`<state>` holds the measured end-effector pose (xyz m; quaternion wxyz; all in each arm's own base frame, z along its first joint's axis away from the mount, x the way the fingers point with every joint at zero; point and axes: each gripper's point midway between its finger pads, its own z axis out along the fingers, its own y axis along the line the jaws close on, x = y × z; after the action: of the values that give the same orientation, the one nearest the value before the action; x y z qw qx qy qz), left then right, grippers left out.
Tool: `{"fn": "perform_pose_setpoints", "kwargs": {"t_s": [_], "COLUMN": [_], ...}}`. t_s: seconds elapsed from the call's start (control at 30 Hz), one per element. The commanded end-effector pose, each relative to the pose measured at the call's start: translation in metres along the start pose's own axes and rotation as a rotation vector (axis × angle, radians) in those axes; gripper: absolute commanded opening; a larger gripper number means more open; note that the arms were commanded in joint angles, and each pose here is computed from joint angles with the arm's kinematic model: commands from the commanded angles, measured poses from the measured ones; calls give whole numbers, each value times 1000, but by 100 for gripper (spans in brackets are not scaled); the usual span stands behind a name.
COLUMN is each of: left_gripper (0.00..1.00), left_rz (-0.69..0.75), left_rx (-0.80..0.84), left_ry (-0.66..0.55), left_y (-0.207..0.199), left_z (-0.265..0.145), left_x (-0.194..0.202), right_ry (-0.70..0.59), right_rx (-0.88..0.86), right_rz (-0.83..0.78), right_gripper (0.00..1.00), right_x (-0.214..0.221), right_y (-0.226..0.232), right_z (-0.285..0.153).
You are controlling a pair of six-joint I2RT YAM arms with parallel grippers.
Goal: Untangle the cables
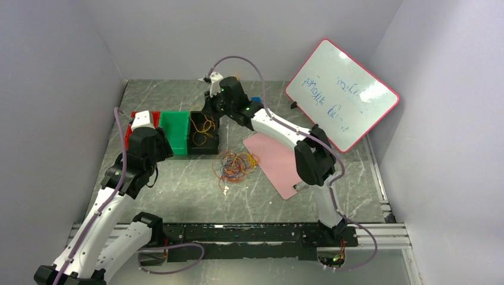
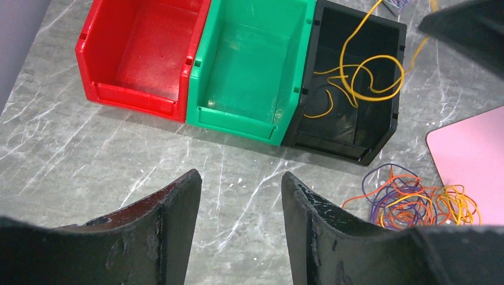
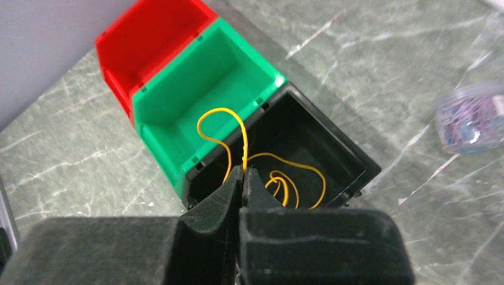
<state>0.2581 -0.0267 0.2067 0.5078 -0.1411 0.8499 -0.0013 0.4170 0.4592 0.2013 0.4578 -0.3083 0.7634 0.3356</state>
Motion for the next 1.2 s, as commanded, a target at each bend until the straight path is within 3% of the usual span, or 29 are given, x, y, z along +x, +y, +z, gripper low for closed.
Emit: {"fn": "perform_pose_setpoints", "kwargs": {"t_s": [0.0, 0.2, 0.77, 0.87, 1.0, 1.17], "left_gripper": [57, 57, 57, 57, 58, 64], "left_rz": [-4, -4, 6, 6, 8, 19], "left_rx": [1, -3, -5, -7, 0, 34], "left_ry": [-26, -25, -11, -8, -9, -4], "left_y": [1, 1, 0, 0, -1, -7], "left_z": [2, 2, 5, 6, 6, 6], "left_x": [-6, -5, -3, -3, -3, -2], "right_ry": [82, 150, 223, 214, 175, 88], "right_rx": [-22, 19, 405, 384, 278, 155], "right_rz": [20, -21, -169, -168, -162, -158], "right_gripper": [0, 0, 2, 6, 20, 36], "right_x": [31, 61, 90, 89, 75, 33], "right_y": [5, 6, -46, -42, -22, 10], "right_z": [18, 38, 57, 58, 57, 35]}}
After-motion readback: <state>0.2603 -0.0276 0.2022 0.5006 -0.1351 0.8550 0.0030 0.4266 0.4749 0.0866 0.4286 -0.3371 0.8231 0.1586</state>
